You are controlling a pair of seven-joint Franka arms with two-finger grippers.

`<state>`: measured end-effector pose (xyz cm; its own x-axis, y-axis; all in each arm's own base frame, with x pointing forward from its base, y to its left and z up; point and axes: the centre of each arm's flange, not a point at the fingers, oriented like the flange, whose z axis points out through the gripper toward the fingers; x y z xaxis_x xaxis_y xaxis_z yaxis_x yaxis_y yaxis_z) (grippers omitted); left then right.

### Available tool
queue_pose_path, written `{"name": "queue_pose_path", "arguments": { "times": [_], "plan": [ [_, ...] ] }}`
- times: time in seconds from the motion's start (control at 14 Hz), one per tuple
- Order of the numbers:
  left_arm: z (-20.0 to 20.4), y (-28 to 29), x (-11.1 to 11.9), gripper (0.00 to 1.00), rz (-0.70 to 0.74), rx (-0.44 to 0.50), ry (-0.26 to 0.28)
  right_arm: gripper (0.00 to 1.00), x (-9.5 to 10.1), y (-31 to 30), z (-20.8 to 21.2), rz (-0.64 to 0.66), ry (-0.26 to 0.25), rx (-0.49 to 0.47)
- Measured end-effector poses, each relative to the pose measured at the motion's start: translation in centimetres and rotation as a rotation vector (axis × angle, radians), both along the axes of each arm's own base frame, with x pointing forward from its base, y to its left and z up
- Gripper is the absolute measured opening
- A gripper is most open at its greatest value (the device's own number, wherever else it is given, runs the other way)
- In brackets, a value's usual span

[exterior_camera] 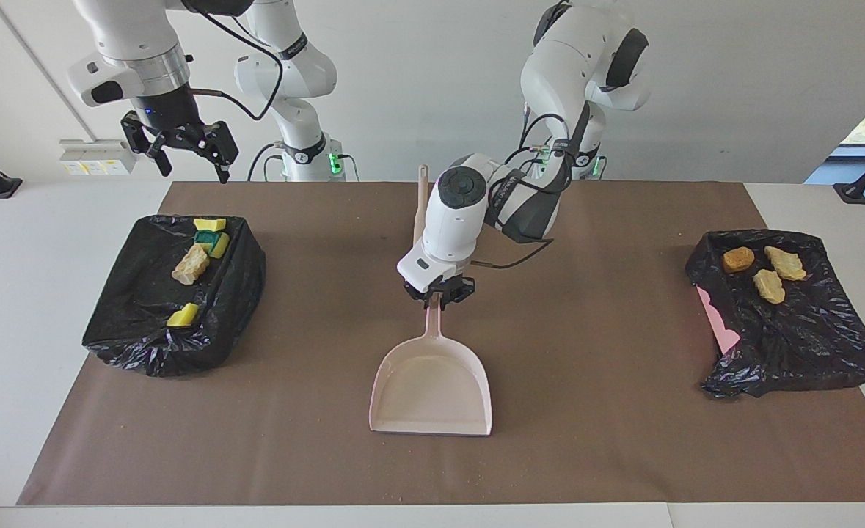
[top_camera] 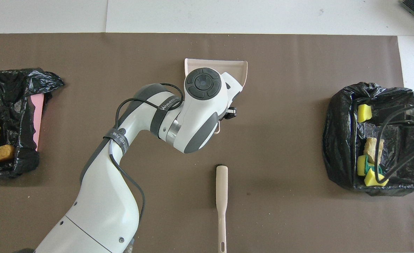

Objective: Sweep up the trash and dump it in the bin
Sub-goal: 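Return the dustpan to the mat center with the left gripper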

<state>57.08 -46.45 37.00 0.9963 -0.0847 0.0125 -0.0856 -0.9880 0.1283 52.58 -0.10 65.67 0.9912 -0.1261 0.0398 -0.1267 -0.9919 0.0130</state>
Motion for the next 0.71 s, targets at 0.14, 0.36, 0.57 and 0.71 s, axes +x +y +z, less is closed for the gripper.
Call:
{"name": "queue_pose_path", "arguments": {
  "times": [0.14,0.36,0.57,0.71],
  "plan": [
    [0.0,0.2,0.1,0.32,0.003,0.002,0.0,1.0,0.0,-0.1,0.0,-0.001,0.0,0.001],
    [0.2,0.7,0.5,0.44,0.011,0.006,-0.004,1.0,0.0,-0.2,0.0,-0.004,0.001,0.001],
    [2.8,3.5,1.7,0.77,0.048,0.009,-0.011,1.0,0.0,-0.4,0.0,-0.008,0.002,0.002],
    [6.7,7.7,2.5,0.99,0.068,0.027,0.002,1.0,0.0,-0.5,0.0,-0.009,0.002,0.003]
  ]
}}
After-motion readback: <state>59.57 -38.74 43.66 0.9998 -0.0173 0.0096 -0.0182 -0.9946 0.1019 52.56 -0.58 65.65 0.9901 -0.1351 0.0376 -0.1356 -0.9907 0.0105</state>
